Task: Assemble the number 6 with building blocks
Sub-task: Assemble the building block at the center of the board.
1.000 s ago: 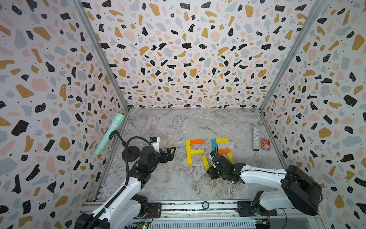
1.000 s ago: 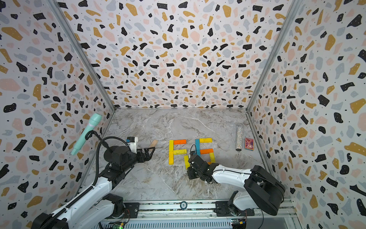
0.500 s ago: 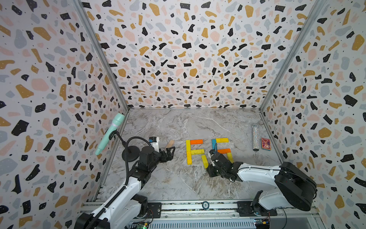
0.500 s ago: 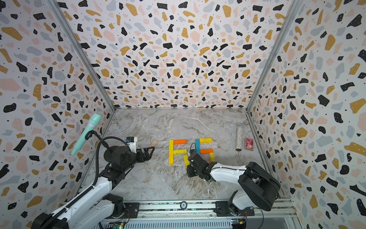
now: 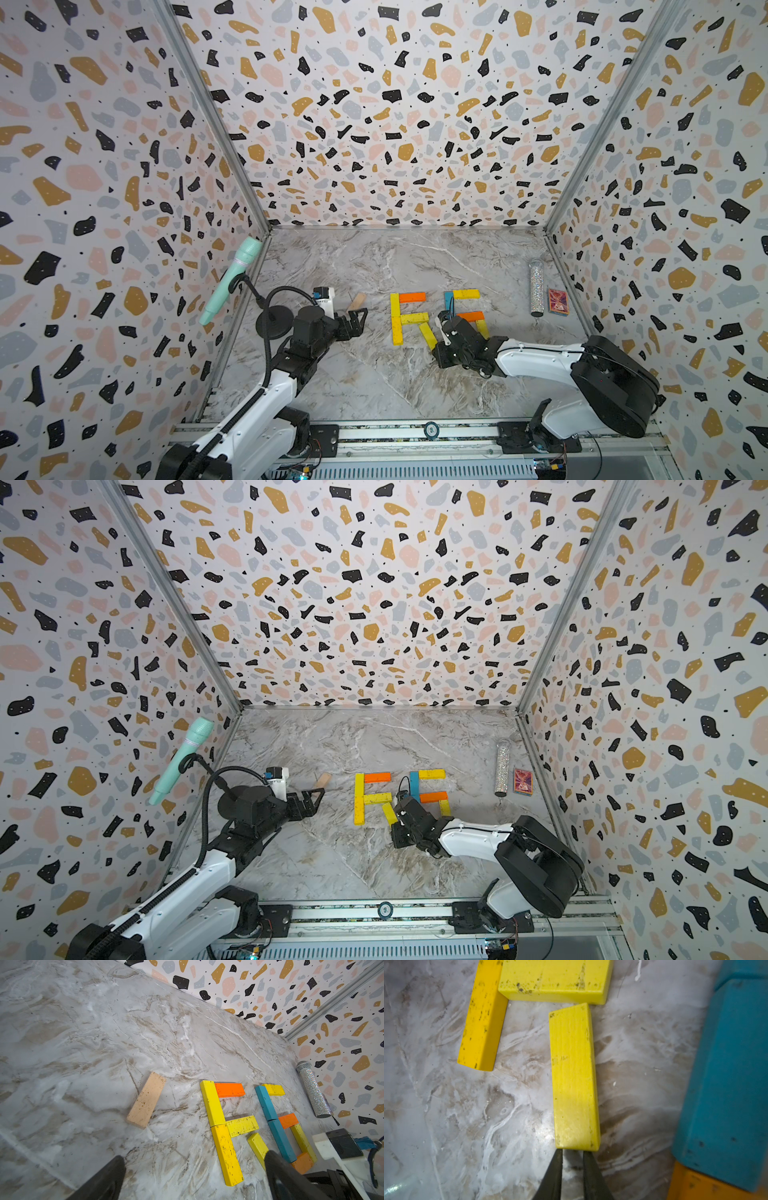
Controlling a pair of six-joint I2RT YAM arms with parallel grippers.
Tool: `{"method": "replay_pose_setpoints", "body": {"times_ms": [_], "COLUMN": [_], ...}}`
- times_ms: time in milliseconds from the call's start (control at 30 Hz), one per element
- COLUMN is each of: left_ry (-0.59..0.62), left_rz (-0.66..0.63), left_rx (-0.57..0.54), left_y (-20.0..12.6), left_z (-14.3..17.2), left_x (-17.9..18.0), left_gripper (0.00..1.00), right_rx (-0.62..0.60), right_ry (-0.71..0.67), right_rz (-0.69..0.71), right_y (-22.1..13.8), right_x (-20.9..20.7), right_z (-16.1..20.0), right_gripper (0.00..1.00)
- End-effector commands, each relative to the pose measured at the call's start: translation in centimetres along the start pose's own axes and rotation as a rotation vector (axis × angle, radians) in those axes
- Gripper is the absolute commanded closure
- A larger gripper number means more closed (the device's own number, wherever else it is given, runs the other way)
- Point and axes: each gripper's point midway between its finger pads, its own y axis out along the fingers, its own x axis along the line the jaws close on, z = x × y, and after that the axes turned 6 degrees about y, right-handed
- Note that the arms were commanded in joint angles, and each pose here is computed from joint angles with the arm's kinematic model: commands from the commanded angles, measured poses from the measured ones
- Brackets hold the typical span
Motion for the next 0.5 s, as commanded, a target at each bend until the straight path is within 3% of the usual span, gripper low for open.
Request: {"method": "replay_pose_setpoints", "body": {"times_ms": [0, 167, 233, 333, 400, 467], "left_ry": [0.019, 0.028, 0.046, 0.05, 0.062, 0.075], "left_rz": [0.013, 0.042, 0.061, 0.099, 0.11, 0.122], "left_rx": [-0.053, -0.039, -0.03, -0.013, 0.02, 0.057], "left_y": [-0.2, -0.2, -0.1, 0.4, 1.0, 1.9], "left_z": [-2.1, -2.1, -2.2, -1.8, -1.2, -0.3], "left_x": [-0.8, -1.7, -2.8, -5.3, -6.9, -8.6], "left_gripper": [0.01, 0.0, 0.11, 0.45, 0.76, 0.94], "right_rx": [0.042, 0.036, 0.019, -0.016, -0.026, -0.032], "right_ry": [-0.017, -0.036, -0.03, -0.016, -0.005, 0.006], "right_rz": [0.005, -0.019, -0.021, -0.033, -0.036, -0.031], "right_y": [0.1, -0.5, -1.1, -2.0, -2.3, -2.4], "right_x": [0.2, 1.5, 1.7, 1.7, 1.5, 1.0], "right_z": [0.9, 0.7, 0.3, -0.3, -0.5, -0.3], "right_gripper": [0.79, 0.79, 0.79, 0.79, 0.8, 0.81]}}
